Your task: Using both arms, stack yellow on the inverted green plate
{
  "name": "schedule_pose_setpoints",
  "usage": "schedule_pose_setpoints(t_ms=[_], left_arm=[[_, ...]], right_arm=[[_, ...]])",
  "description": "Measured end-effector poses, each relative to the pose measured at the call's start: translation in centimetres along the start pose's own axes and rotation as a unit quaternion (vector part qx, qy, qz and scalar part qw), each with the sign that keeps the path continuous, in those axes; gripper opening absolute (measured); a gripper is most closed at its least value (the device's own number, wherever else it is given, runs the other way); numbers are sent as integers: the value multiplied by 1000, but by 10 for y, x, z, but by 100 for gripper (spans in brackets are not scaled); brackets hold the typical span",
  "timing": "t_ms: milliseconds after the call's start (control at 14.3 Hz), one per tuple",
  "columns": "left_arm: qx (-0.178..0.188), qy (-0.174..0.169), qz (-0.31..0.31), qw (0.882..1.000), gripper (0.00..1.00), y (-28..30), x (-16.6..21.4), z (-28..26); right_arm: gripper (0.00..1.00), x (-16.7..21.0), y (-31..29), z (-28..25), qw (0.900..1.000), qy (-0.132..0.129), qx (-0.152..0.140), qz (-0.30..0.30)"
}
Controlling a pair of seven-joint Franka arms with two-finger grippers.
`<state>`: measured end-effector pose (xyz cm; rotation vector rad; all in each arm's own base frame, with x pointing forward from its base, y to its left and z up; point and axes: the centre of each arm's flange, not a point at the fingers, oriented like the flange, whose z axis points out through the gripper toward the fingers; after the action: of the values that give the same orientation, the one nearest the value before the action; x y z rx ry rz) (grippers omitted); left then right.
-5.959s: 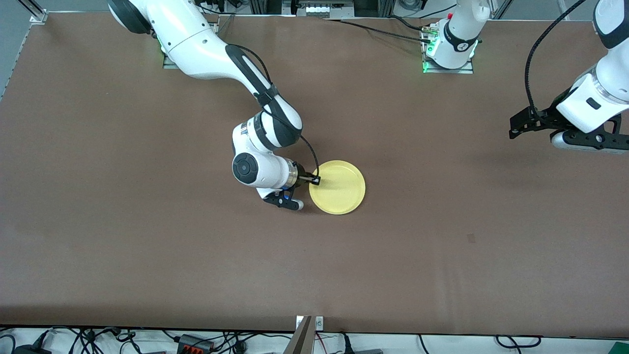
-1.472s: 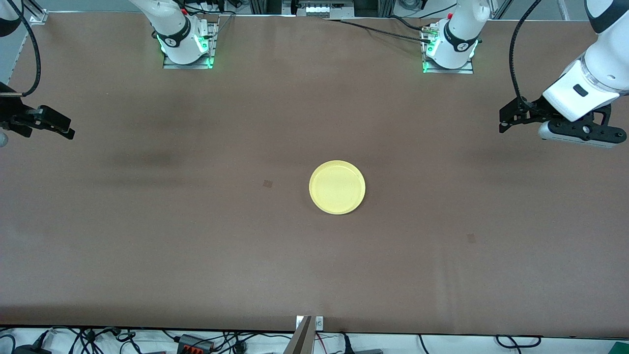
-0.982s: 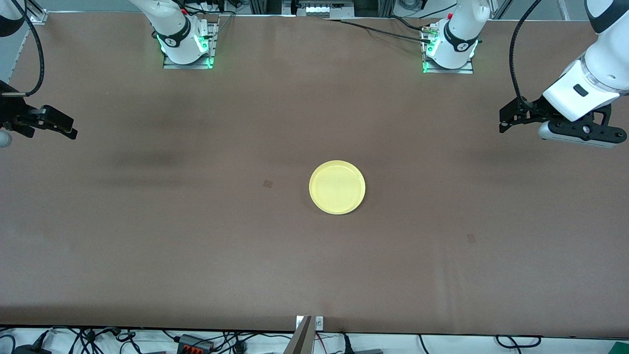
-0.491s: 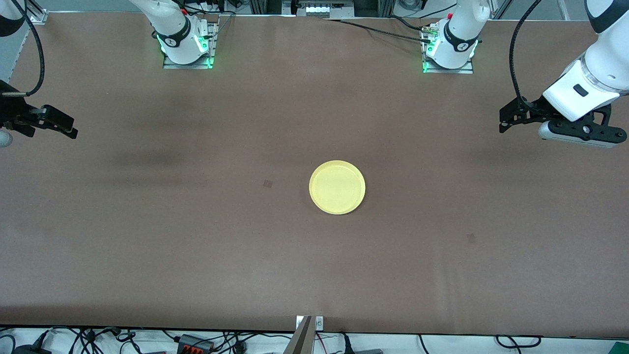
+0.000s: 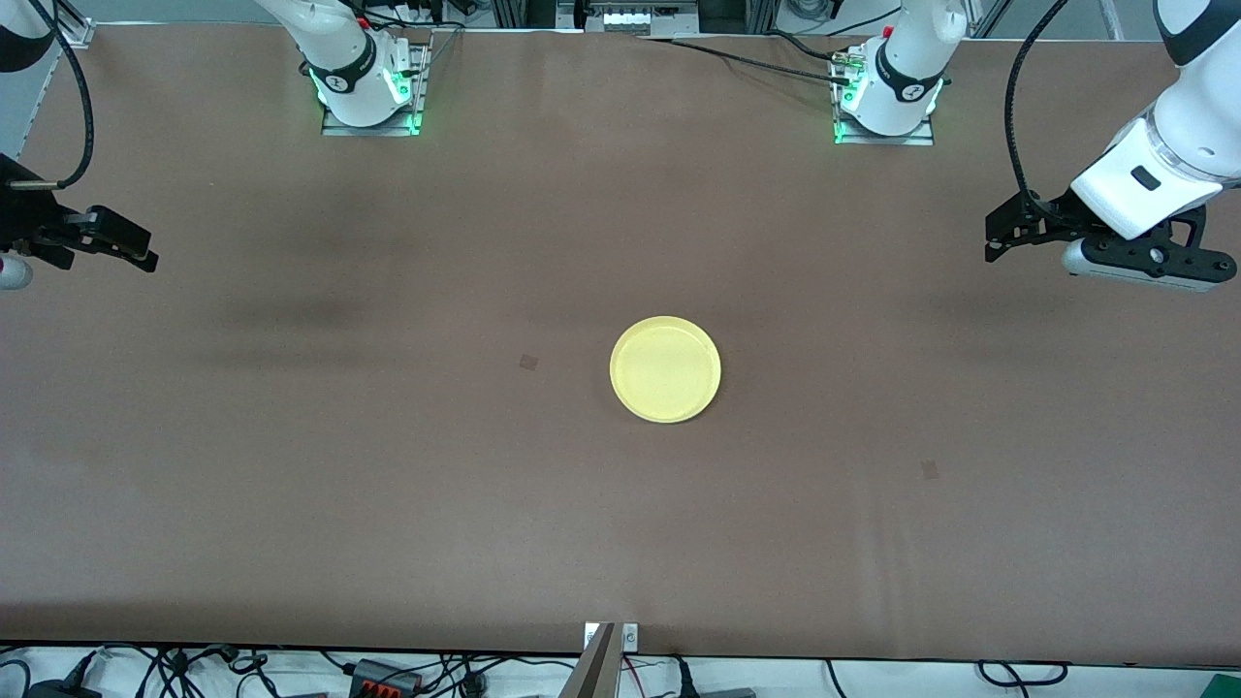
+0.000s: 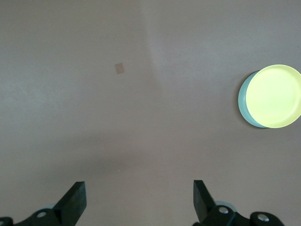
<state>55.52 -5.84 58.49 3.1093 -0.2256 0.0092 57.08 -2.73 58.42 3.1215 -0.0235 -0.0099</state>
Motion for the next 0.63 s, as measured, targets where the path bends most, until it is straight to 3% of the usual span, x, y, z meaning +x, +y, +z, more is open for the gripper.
schedule_pose_setpoints(t_ms=[631], left_arm=[[0,0,0,1000,100,0,0,0]], right_arm=[[100,-1,3,1,1000,-3,0,3]])
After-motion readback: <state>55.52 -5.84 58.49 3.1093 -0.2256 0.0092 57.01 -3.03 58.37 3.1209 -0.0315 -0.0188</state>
